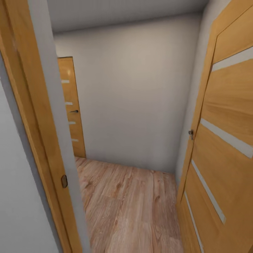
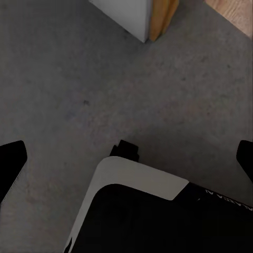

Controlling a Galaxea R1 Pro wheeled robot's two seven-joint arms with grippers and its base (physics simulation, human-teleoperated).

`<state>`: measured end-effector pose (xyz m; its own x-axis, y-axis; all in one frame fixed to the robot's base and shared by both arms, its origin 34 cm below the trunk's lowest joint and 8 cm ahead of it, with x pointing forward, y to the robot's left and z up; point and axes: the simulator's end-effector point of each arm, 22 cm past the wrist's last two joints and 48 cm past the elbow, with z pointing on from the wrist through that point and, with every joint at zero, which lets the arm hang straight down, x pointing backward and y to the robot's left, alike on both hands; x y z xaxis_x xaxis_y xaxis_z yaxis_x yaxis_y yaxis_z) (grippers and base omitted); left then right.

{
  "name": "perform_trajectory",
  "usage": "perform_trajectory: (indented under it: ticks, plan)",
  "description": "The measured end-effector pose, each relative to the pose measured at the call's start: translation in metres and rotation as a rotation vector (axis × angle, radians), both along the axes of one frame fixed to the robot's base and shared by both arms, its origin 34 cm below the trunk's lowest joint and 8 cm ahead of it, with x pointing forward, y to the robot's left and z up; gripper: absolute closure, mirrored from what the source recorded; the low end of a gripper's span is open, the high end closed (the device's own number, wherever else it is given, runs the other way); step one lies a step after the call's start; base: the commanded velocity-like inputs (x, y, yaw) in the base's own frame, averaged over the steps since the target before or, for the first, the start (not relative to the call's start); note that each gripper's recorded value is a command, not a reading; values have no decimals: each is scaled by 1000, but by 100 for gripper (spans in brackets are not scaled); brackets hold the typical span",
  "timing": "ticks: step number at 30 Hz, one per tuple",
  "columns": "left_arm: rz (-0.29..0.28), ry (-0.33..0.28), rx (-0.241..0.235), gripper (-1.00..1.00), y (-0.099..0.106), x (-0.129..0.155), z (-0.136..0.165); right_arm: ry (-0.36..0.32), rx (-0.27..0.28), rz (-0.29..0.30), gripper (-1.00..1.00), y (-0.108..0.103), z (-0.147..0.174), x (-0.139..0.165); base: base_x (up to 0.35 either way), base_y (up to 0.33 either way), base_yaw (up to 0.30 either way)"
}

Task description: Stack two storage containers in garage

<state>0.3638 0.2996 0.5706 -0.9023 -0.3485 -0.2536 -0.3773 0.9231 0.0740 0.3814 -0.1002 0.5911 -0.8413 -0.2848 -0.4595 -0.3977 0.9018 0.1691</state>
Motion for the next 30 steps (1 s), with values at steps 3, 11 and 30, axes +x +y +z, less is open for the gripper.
perform_trajectory:
  ticks: [3,11,30]
  plan:
    - [0,0,0,-100,0,0,0,0,0,0,-100,0,0,0,294,64,-5]
    - [0,-4,0,-100,0,2,1,-5,-1,0,-100,0,1,2,48,9,-191]
    - [-1,-13,0,-100,0,5,3,-14,0,-1,-100,0,3,5,155,0,-144]
